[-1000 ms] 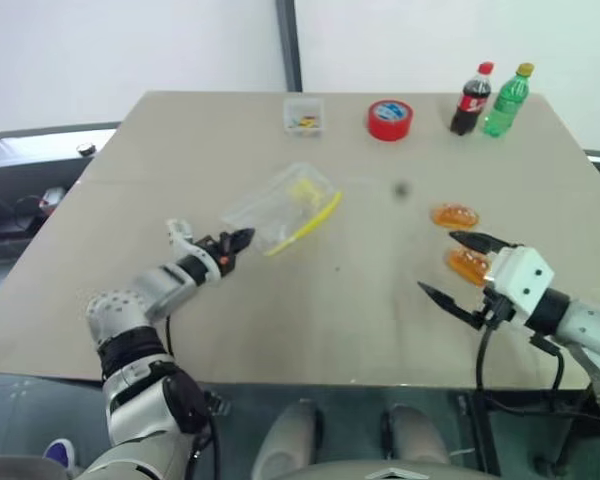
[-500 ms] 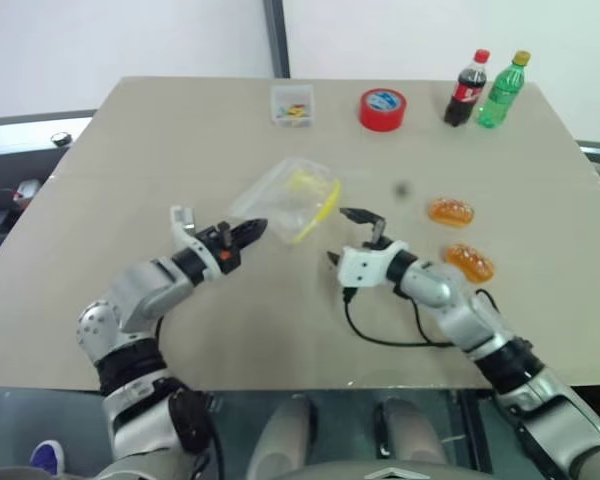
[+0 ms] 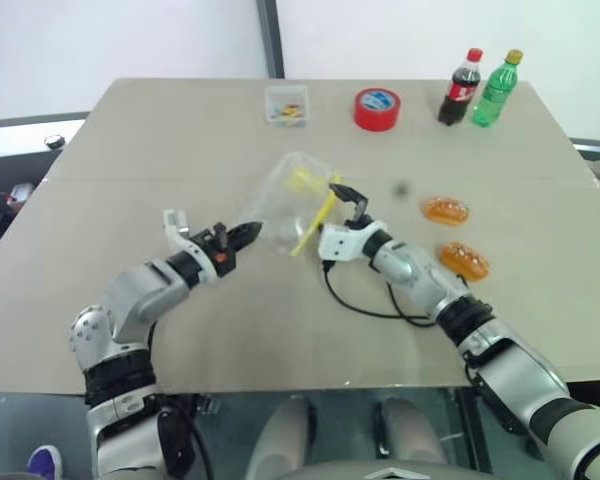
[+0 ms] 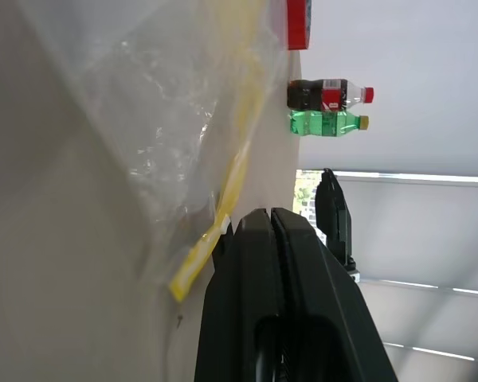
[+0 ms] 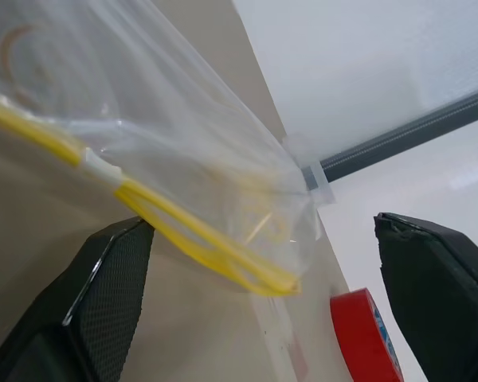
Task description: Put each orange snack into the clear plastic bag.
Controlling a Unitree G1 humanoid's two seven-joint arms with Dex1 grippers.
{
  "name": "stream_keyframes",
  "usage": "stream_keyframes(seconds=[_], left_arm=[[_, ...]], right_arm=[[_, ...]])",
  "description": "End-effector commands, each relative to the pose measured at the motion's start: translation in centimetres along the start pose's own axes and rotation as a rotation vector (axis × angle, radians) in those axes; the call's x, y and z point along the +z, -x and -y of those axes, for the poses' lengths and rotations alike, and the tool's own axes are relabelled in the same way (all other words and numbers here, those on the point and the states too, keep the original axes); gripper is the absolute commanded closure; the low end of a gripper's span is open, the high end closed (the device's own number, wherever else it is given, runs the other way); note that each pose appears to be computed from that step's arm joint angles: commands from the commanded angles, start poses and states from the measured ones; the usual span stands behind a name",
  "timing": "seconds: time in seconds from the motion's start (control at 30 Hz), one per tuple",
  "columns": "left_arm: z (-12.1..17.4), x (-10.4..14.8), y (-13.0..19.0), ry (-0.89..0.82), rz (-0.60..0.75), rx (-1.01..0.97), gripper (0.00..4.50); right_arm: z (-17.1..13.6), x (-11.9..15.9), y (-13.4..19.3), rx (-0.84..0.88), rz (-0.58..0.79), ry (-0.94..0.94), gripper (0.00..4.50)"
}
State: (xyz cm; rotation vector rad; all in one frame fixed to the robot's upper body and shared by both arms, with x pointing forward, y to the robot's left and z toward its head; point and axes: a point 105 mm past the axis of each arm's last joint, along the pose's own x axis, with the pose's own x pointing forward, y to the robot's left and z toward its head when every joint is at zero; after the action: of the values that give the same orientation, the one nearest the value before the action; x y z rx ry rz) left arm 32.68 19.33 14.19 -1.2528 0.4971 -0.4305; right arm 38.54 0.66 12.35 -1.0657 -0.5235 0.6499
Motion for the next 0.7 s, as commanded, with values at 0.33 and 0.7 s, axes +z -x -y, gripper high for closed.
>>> stream_keyframes(seconds=[0.33,0.7], left_arm=[[-1.4,-0.7,1.2,-0.101,0.031,0.072,1.64],[-3.7,-0.2,0.2,-0.065,0.049,0.103,1.64]], right_arm=[[4.4,3.0,3.6,-0.056,0.085,-0.106,0.0],[4.0,3.8,11.8,0.254,0.06,-0.449,0.0]])
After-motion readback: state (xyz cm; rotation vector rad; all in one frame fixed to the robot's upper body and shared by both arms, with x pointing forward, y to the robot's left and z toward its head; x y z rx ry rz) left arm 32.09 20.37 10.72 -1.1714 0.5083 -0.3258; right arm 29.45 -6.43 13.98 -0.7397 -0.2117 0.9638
